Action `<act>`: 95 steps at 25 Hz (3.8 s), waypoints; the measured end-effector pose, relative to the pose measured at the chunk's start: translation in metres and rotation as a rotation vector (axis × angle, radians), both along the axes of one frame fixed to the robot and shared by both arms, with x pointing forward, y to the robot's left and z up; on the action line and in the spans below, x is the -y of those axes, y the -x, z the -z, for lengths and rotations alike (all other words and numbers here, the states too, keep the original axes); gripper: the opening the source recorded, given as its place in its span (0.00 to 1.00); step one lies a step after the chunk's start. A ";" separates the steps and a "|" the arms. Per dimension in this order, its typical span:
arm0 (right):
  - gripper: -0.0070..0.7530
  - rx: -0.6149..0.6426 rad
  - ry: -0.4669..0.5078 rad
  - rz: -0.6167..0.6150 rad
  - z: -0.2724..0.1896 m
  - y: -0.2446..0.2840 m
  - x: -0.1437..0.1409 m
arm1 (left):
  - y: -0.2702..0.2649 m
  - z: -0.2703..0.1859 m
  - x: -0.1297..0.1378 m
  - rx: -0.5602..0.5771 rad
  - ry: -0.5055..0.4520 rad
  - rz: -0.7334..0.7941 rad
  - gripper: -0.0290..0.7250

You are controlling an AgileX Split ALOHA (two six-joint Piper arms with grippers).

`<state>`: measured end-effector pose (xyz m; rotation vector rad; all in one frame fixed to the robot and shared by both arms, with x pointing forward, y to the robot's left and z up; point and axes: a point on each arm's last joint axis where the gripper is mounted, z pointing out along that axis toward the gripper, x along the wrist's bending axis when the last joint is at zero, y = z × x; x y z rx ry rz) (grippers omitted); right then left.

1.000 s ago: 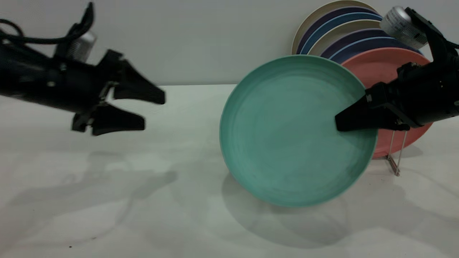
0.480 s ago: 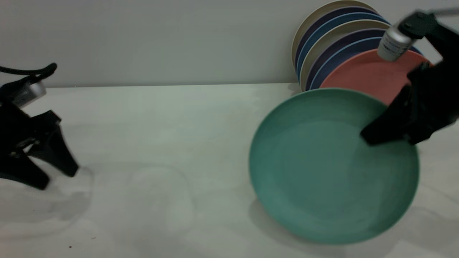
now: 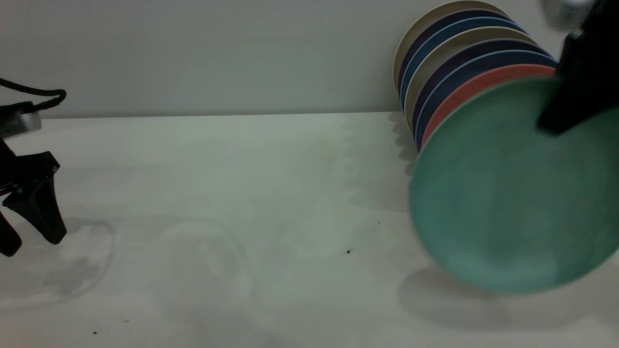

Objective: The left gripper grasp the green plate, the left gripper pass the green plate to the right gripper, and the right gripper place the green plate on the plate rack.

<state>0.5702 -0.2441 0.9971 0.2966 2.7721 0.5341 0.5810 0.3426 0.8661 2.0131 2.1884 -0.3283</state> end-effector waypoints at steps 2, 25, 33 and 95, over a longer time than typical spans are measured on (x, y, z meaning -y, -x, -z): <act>0.11 0.049 0.009 0.033 -0.016 -0.011 0.010 | 0.000 0.000 0.000 0.001 0.000 0.000 0.82; 0.11 0.273 0.148 -0.024 -0.047 -0.058 0.021 | -0.001 0.000 -0.001 0.010 -0.006 0.001 0.82; 0.11 0.224 0.151 -0.020 -0.022 -0.069 0.021 | -0.001 0.000 -0.001 0.011 -0.007 0.001 0.82; 0.70 -0.100 -0.350 1.093 -0.083 0.266 0.041 | 0.322 -0.189 0.056 0.715 -0.172 -0.061 0.77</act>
